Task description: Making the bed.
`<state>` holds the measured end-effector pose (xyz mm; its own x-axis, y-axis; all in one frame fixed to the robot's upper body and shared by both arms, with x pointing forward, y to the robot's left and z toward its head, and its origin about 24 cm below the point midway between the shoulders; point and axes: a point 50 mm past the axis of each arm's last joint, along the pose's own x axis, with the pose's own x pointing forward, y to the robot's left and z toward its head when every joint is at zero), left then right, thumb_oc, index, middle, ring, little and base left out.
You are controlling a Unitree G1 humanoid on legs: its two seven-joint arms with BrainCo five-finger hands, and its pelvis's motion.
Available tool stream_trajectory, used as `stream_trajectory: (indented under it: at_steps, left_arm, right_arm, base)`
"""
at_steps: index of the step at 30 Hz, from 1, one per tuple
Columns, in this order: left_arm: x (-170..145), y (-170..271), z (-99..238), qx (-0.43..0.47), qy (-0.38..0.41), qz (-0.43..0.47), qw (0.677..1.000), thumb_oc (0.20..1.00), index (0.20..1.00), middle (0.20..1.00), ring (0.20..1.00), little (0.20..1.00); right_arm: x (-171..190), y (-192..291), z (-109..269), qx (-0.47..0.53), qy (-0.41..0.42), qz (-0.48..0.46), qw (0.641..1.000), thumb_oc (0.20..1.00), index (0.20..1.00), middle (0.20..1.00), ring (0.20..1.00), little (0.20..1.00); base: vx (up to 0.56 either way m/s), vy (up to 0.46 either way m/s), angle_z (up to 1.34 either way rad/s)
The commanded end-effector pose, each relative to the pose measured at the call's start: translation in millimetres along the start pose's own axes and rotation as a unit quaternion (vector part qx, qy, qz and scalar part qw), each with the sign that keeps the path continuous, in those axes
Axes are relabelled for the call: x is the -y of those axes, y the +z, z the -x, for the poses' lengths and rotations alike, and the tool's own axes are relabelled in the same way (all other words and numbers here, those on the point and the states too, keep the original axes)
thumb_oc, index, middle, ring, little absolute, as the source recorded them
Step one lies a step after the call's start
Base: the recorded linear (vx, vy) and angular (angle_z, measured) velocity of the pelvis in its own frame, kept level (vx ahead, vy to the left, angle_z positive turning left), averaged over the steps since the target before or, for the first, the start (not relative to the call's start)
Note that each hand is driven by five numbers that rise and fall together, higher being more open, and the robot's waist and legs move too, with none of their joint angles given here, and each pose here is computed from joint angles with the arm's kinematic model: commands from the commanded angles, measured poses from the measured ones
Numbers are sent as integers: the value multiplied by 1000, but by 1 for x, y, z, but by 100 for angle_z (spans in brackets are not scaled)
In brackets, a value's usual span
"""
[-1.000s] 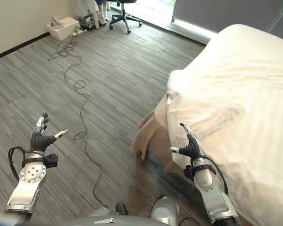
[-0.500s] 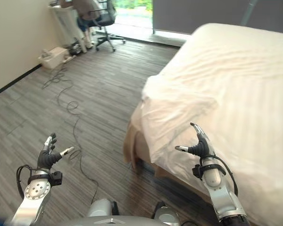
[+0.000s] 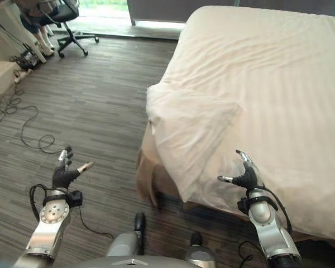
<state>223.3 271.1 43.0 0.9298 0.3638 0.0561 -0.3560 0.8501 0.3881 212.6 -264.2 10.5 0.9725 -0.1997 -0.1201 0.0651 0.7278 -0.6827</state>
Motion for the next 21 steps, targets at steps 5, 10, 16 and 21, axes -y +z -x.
stream_trajectory:
  at_steps: [5, 10, 16, 21]
  left_arm:
    - [-56, 69, -26, 172, 96, -126, 972, 1000, 1000, 1000, 1000, 1000]
    - [-78, 106, -38, 239, 136, -163, 948, 1000, 1000, 1000, 1000, 1000]
    - [-43, 122, -50, 270, 86, -172, 943, 1000, 1000, 1000, 1000, 1000]
    - [-2, 105, -68, 221, 13, -239, 945, 1000, 1000, 1000, 1000, 1000]
  right_arm:
    - [4, 33, -13, 78, -10, 14, 997, 1000, 1000, 1000, 1000, 1000]
    - [-4, 18, -8, 55, 37, 66, 996, 1000, 1000, 1000, 1000, 1000]
    - [-10, -1, 0, 13, 63, 61, 996, 1000, 1000, 1000, 1000, 1000]
    - [-24, -20, 9, -28, 100, 73, 992, 1000, 1000, 1000, 1000, 1000]
  base:
    - [59, 194, -68]
    - [109, 37, -58]
    - [80, 15, -18]
    - [27, -1, -21]
